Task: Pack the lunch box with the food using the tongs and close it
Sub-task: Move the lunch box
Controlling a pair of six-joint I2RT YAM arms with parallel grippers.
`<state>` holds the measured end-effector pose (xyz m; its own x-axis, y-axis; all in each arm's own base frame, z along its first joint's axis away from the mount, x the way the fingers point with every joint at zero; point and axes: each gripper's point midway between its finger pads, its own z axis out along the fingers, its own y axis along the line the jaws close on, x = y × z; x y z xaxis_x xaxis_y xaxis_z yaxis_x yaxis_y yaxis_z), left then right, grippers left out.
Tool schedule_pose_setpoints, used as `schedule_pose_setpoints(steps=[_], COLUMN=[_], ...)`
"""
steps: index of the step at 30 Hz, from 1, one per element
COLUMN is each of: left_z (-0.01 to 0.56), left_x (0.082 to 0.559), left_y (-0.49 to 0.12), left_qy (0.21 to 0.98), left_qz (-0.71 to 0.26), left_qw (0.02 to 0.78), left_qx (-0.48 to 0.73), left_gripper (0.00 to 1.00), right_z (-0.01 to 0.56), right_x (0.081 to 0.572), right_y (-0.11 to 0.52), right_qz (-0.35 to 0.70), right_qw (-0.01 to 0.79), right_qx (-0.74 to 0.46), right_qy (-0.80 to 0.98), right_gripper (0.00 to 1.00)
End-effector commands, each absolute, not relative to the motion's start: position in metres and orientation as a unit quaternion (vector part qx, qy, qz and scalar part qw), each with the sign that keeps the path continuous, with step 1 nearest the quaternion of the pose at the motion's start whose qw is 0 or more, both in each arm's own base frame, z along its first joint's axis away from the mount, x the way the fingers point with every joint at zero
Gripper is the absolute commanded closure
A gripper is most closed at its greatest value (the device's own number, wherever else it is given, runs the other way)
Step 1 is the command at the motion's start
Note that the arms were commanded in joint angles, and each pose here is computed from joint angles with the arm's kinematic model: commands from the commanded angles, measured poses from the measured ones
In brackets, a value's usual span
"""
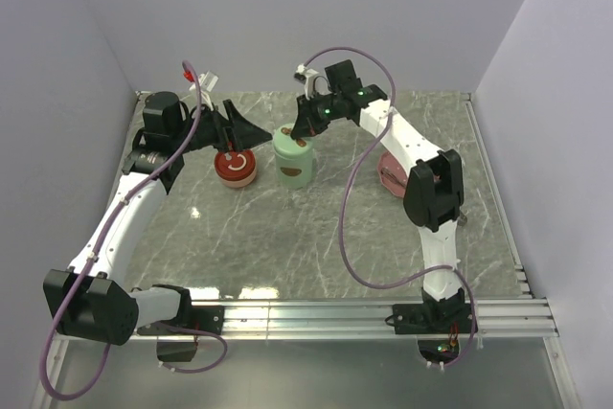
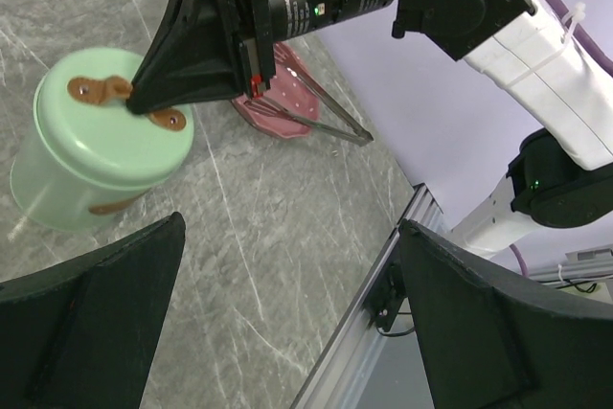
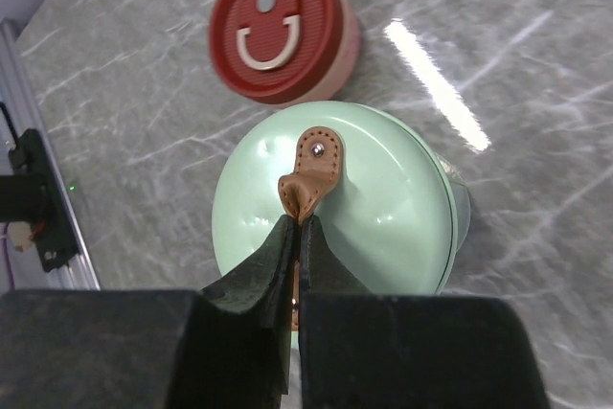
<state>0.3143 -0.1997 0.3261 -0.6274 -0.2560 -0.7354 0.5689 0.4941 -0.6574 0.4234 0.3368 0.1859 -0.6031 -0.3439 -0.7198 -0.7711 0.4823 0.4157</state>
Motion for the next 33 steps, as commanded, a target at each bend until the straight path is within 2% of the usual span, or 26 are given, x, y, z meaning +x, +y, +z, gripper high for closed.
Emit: schedule_pose_setpoints(steps=[1, 12, 14, 16, 18, 21, 25, 26, 29, 33], left_z=[0.343, 0.342, 0.336, 0.335, 0.328, 0.327, 0.331, 0.329, 0.329, 0.332], left_x=[0.314, 0.307, 0.306, 0.306, 0.306, 0.304, 0.305, 0.308, 0.316, 0.331], left_y=[-0.194, -0.178, -0.174, -0.172, -0.169, -0.166, -0.163, -0.163, -0.160, -0.167], left_qy=[0.745, 0.753, 0.761, 0.766, 0.773, 0.771, 0.766, 0.768, 0.775, 0.787], left_qz=[-0.482, -0.447, -0.431, -0.418, -0.400, -0.381, -0.365, -0.360, -0.344, -0.298], left_qw=[0.446, 0.462, 0.460, 0.461, 0.459, 0.469, 0.480, 0.478, 0.473, 0.467], left_qx=[0.116, 0.142, 0.153, 0.163, 0.178, 0.201, 0.221, 0.228, 0.239, 0.269], left_gripper=[0.01, 0.02, 0.06, 0.09, 0.17, 0.32, 0.55, 0.64, 0.78, 0.86], right_z=[0.116, 0.126, 0.133, 0.143, 0.159, 0.181, 0.213, 0.219, 0.242, 0.274], right_x=[0.357, 0.333, 0.338, 0.344, 0.350, 0.356, 0.363, 0.363, 0.368, 0.384], right_y=[0.332, 0.352, 0.353, 0.352, 0.353, 0.354, 0.355, 0.356, 0.353, 0.337], right_qz=[0.359, 0.369, 0.366, 0.359, 0.358, 0.358, 0.360, 0.361, 0.358, 0.356], right_qw=[0.125, 0.122, 0.134, 0.151, 0.176, 0.207, 0.246, 0.253, 0.283, 0.324], right_qx=[-0.331, -0.357, -0.360, -0.362, -0.363, -0.364, -0.366, -0.367, -0.364, -0.336], right_qy=[0.863, 0.849, 0.848, 0.847, 0.842, 0.835, 0.822, 0.819, 0.812, 0.810], right_gripper=[1.00, 1.00, 0.94, 0.83, 0.72, 0.61, 0.57, 0.56, 0.53, 0.48])
